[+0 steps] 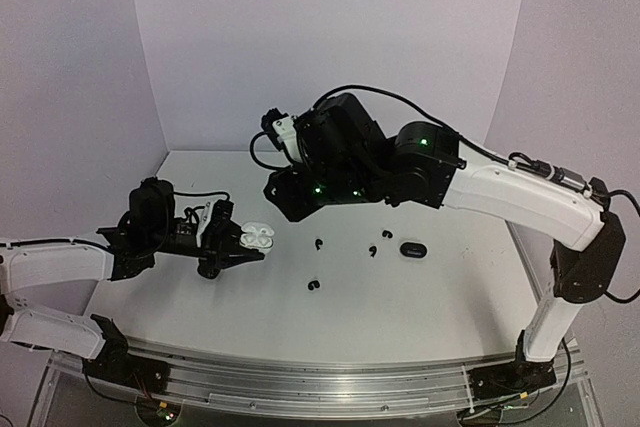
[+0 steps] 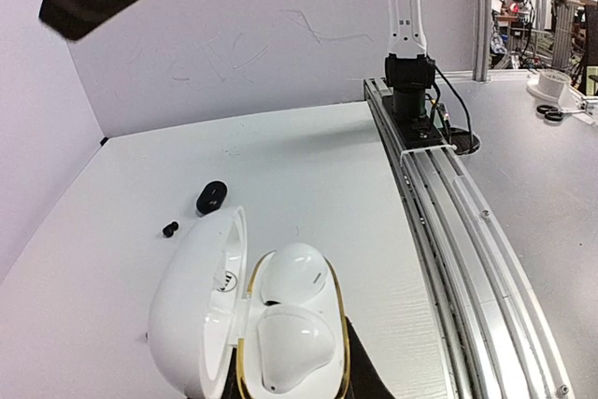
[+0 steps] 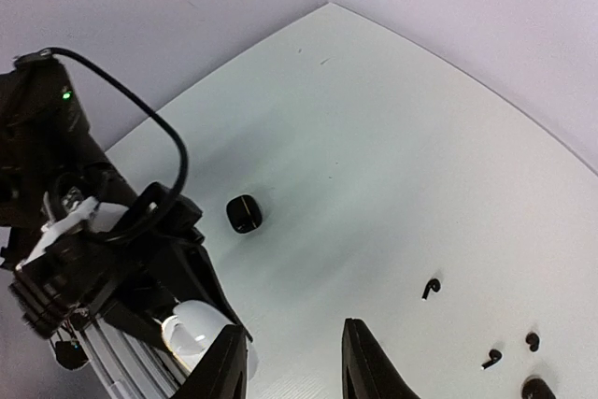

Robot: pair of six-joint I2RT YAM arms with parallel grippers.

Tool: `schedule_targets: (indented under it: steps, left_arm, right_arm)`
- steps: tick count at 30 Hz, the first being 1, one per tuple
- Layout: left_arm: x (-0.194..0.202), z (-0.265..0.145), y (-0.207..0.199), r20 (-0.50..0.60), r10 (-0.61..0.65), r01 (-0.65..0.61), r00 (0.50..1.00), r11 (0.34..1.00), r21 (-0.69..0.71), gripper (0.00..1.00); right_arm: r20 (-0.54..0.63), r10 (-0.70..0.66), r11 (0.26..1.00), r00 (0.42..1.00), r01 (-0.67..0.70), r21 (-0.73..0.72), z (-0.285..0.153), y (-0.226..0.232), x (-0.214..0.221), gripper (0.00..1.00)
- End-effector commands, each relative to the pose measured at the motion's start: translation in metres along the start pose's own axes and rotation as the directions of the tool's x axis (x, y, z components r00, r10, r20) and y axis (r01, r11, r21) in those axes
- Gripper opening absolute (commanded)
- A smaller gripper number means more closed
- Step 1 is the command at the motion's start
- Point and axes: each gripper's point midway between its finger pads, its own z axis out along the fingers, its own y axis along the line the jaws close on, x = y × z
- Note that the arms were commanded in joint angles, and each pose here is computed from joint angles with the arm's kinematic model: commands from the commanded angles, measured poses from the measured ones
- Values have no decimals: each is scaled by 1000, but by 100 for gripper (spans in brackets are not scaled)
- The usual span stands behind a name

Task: Insert the wireless bluetooth earbuds into the charging case
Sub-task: Close the charging case with the earbuds.

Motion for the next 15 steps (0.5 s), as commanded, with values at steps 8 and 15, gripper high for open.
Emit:
schedule_targets:
  steps: [8,15]
  left_arm:
    - [-23,-1,4,16,205,-205,979,979,-2,0]
    - [-15,0,8,-22,337,-338,941,941,-12,0]
  right_arm:
    - [-7,186,980,983,-185,80,32,-9,14,33]
    - [-56,229,973,972,-226,53,53,-7,21,32]
